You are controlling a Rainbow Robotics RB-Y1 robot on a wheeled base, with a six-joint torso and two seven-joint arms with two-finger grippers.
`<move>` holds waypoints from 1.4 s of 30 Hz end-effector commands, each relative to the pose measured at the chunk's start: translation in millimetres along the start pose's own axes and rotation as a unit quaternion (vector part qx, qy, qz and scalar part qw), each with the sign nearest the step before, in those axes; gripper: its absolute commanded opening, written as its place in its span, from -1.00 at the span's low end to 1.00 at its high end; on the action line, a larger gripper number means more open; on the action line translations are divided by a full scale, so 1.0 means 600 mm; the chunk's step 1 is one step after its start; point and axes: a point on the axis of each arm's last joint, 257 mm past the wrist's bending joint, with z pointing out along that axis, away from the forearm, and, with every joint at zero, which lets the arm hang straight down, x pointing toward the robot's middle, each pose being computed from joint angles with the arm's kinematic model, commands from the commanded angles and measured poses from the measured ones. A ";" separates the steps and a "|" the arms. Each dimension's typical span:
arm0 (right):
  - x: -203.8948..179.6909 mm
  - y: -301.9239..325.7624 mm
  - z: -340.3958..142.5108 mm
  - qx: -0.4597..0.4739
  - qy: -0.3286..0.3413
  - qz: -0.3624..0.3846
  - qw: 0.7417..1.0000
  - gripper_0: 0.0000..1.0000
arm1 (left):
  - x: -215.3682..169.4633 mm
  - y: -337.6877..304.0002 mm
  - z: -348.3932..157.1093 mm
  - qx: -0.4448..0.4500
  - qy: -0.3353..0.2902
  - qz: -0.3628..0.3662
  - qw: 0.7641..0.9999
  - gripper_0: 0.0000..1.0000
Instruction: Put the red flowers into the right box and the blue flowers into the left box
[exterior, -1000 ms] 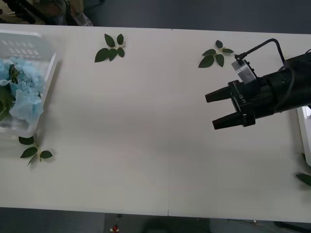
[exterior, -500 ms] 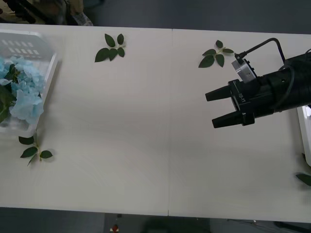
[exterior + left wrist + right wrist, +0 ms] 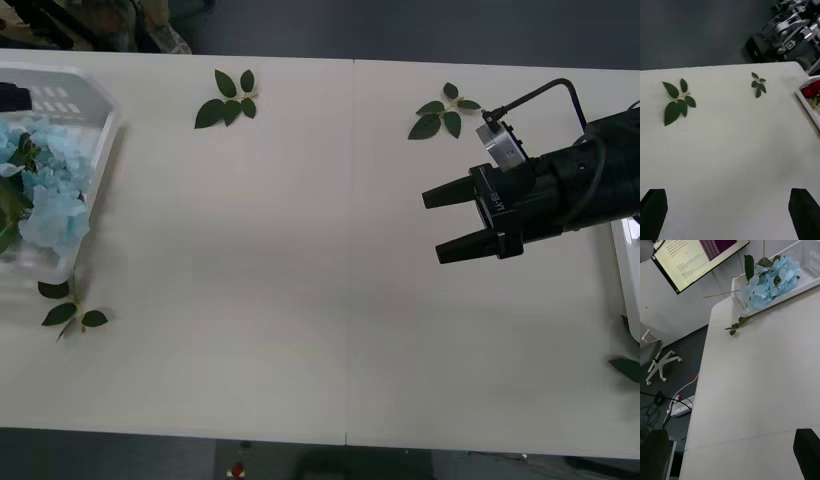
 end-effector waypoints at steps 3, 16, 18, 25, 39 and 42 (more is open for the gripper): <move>-0.024 0.003 0.012 -0.004 -0.007 -0.031 0.999 0.93 | 0.104 -0.075 0.140 0.062 -0.038 0.013 0.997 0.89; -0.024 0.003 0.012 -0.004 -0.007 -0.031 0.999 0.93 | 0.155 -0.260 0.290 0.142 -0.039 0.231 0.962 0.89; -0.024 0.003 0.012 -0.004 -0.007 -0.031 0.999 0.94 | 0.152 -0.292 0.303 0.164 -0.051 0.228 0.959 0.88; -0.024 0.003 0.012 -0.004 -0.007 -0.031 0.999 0.95 | 0.147 -0.383 0.338 0.229 -0.086 0.204 0.948 0.89; -0.024 0.003 0.012 -0.004 -0.007 -0.031 0.999 0.96 | 0.152 -0.445 0.330 0.288 -0.100 0.185 0.934 0.88; -0.024 0.003 0.012 -0.004 -0.007 -0.031 0.999 0.95 | 0.152 -0.444 0.330 0.288 -0.100 0.185 0.934 0.89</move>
